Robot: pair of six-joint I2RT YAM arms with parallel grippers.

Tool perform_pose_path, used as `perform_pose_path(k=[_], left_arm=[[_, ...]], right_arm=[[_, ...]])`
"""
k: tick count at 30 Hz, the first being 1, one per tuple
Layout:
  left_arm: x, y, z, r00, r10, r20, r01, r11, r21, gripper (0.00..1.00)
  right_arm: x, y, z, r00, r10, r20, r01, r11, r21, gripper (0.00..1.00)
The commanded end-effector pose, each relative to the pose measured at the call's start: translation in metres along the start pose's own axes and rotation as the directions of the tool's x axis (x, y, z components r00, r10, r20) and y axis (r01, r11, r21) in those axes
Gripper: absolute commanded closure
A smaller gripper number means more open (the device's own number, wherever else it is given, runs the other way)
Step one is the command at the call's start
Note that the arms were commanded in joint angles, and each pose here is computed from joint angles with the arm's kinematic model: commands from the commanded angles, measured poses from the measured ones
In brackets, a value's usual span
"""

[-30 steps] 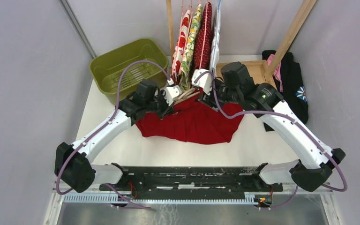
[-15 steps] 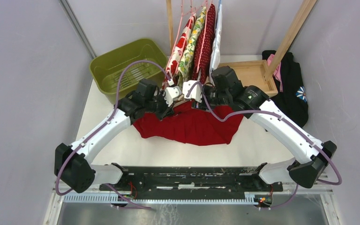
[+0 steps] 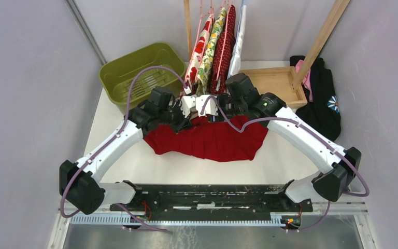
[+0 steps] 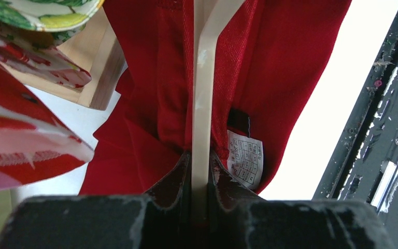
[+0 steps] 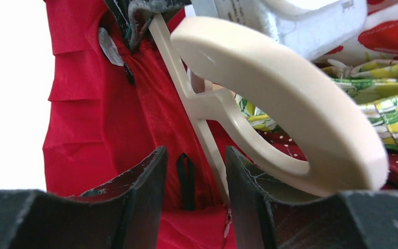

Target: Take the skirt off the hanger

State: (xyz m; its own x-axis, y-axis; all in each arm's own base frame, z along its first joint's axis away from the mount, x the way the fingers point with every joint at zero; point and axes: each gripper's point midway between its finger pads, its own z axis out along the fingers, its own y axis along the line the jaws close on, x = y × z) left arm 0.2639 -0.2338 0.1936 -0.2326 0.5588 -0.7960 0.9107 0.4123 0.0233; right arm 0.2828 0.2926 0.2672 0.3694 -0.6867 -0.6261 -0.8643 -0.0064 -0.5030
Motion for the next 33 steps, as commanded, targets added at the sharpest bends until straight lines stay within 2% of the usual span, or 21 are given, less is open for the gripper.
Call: perform_pose_path(k=[1, 7, 13, 21, 28, 33], left_arm=[[-0.054, -0.002, -0.025, 0.978, 0.123, 0.168, -0.121, 0.992, -0.017, 0.97], [-0.051, -0.002, -0.025, 0.979, 0.121, 0.163, -0.119, 0.993, -0.021, 0.97], [-0.051, -0.001, -0.022, 0.980, 0.119, 0.160, -0.118, 0.993, -0.015, 0.97], [-0.052, -0.002, -0.022, 0.980, 0.121, 0.160, -0.120, 0.993, -0.012, 0.97], [-0.052, -0.003, -0.025, 0.979, 0.125, 0.163, -0.125, 0.992, -0.013, 0.97], [-0.052, -0.003, -0.026, 0.978, 0.132, 0.163, -0.130, 0.991, -0.019, 0.97]], right_arm=[[-0.017, -0.027, 0.000, 0.995, -0.093, 0.031, 0.091, 0.993, 0.074, 0.49], [-0.028, -0.030, -0.007, 0.993, -0.103, 0.055, 0.098, 0.992, 0.078, 0.49], [-0.042, -0.005, -0.012, 0.975, -0.198, 0.097, 0.199, 0.980, -0.006, 0.50], [-0.059, 0.018, -0.004, 0.969, -0.199, 0.147, 0.211, 0.975, -0.075, 0.50], [-0.039, 0.007, 0.014, 0.969, -0.240, 0.048, 0.243, 0.969, -0.048, 0.50], [-0.022, 0.001, 0.010, 0.964, -0.263, -0.036, 0.262, 0.965, -0.025, 0.51]])
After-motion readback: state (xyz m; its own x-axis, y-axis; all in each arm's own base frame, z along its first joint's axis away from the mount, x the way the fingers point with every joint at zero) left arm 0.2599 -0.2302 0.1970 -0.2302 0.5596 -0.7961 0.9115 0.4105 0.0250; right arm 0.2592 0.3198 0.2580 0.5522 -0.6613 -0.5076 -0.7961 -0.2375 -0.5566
